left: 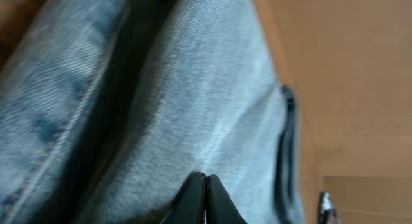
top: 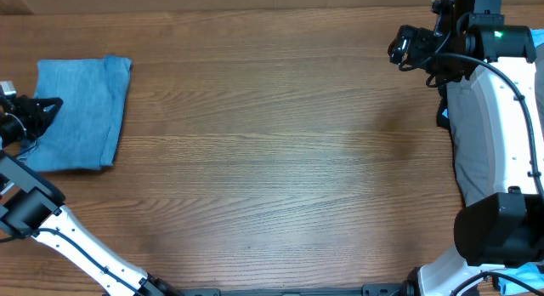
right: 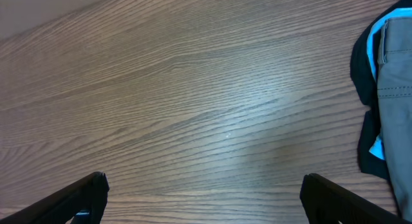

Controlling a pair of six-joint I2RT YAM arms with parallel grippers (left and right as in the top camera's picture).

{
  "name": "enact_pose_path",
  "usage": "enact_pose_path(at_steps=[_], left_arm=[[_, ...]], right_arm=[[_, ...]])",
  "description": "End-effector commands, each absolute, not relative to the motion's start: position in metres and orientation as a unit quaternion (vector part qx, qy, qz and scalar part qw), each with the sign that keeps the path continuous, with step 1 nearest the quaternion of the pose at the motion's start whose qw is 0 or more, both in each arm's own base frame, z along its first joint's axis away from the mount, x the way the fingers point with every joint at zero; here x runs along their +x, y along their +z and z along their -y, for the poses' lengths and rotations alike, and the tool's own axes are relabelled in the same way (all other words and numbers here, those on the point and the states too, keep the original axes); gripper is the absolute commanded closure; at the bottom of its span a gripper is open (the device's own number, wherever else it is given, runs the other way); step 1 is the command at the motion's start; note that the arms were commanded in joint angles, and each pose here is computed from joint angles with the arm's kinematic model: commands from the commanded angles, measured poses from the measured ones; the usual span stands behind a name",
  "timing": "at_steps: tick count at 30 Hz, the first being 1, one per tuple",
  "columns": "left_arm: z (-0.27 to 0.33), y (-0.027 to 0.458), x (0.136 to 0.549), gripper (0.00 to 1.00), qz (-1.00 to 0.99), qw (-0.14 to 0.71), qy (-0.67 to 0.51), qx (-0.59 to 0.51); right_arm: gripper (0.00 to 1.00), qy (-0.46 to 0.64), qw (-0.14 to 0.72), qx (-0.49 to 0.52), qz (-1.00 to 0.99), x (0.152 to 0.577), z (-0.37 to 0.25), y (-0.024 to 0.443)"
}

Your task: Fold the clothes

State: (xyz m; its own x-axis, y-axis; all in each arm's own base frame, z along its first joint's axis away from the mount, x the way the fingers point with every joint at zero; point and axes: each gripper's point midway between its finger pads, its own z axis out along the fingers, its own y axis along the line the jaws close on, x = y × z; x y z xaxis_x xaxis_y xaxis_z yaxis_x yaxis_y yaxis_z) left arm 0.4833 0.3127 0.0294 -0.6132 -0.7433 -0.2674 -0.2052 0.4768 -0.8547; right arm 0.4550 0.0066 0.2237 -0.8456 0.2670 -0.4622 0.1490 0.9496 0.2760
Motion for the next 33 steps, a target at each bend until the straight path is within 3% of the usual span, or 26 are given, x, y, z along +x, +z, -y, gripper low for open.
enact_pose_path(at_steps=[1, 6, 12, 16, 19, 23, 31, 33], left_arm=[[-0.324, 0.091, 0.488, 0.94, -0.736, 0.362, -0.499, -0.280], [-0.319, 0.120, 0.484, 0.96, -0.713, 0.342, -0.537, -0.295], [-0.289, 0.056, 0.442, 0.94, -0.772, 0.204, -0.474, -0.371], [-0.264, 0.039, 0.413, 0.91, -0.821, 0.135, -0.440, -0.338], [-0.262, 0.038, 0.409, 0.87, -0.836, 0.143, -0.434, -0.304], [-0.258, 0.027, 0.403, 0.96, -0.839, 0.126, -0.432, -0.308], [-0.237, -0.023, 0.383, 0.96, -0.859, 0.134, -0.437, -0.232], [-0.240, -0.008, 0.392, 0.94, -0.837, 0.168, -0.463, -0.239]], right_arm=[[0.00, 0.113, 0.260, 0.109, -0.953, 0.456, -0.005, 0.225], [0.00, 0.114, 0.260, 0.109, -0.953, 0.456, -0.005, 0.225], [0.00, 0.113, 0.260, 0.109, -0.953, 0.456, -0.005, 0.225], [0.00, 0.113, 0.260, 0.109, -0.953, 0.456, -0.005, 0.225], [0.00, 0.113, 0.260, 0.109, -0.953, 0.456, -0.005, 0.225], [0.00, 0.114, 0.260, 0.109, -0.953, 0.456, -0.005, 0.225], [0.00, 0.113, 0.260, 0.109, -0.953, 0.456, -0.005, 0.225], [0.00, 0.114, 0.260, 0.109, -0.953, 0.456, -0.005, 0.225]])
